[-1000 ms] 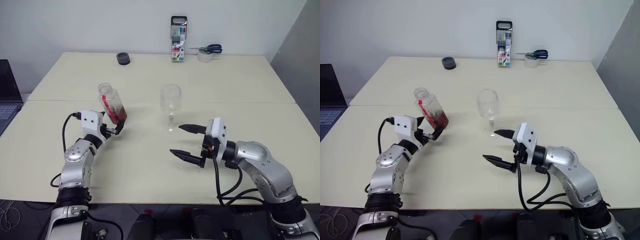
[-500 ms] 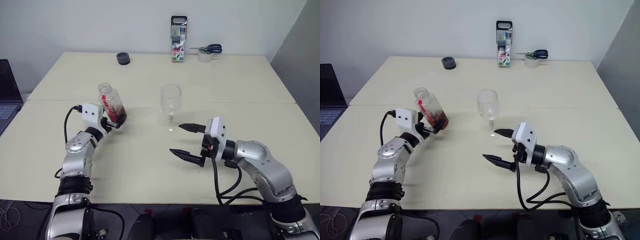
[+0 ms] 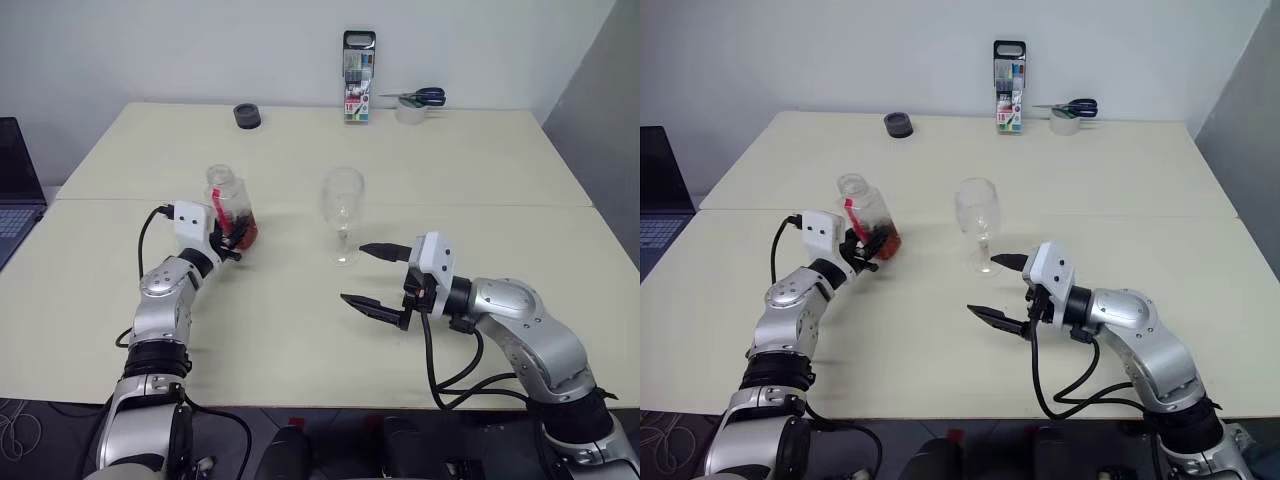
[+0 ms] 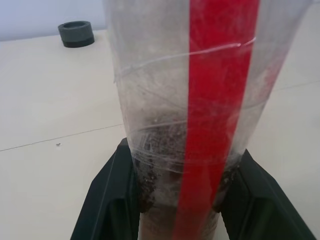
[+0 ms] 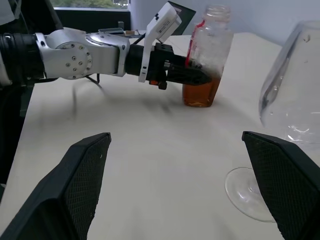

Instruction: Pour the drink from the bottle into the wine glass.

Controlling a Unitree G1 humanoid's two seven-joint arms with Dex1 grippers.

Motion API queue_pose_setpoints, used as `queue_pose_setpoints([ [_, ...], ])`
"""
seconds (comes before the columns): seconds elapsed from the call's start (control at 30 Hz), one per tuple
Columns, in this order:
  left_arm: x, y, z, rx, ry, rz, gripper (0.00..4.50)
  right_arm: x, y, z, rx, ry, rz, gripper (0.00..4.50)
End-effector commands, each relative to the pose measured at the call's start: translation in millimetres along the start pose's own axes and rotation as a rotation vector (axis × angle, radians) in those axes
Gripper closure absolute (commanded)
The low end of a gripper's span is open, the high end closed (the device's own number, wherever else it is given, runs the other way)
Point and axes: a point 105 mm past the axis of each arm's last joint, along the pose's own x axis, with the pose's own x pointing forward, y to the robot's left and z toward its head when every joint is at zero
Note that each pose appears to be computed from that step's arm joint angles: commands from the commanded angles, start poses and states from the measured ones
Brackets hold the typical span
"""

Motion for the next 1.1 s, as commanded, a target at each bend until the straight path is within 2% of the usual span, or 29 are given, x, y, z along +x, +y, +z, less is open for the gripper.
queue_pose_setpoints([
  [0.03,10.9,-13.0,52.6,0.137,-0.131,-0.045,2.84,-13.2,-14.7,21.0,-0.019,-0.044,-0.08,0.0],
  [0.23,18.7,-26.8,90.1,0.403,-0.198,-0.081,2.84,-25.5,-34.5,30.0,0.02,-0.046,-0.175,0.0],
  [0.4,24.1,-32.9,105.5,0.55,-0.23,-0.099,2.84,-37.0,-53.7,31.2,-0.02,-0.038,-0.265,0.0],
  [0.7,36.8,-39.5,125.1,0.764,-0.285,-0.141,2.84,-37.0,-60.8,44.0,-0.08,-0.09,-0.312,0.0],
  [1.1,44.8,-44.1,132.8,1.0,-0.325,-0.196,2.84,-39.7,-56.2,46.6,-0.015,-0.121,-0.27,0.0],
])
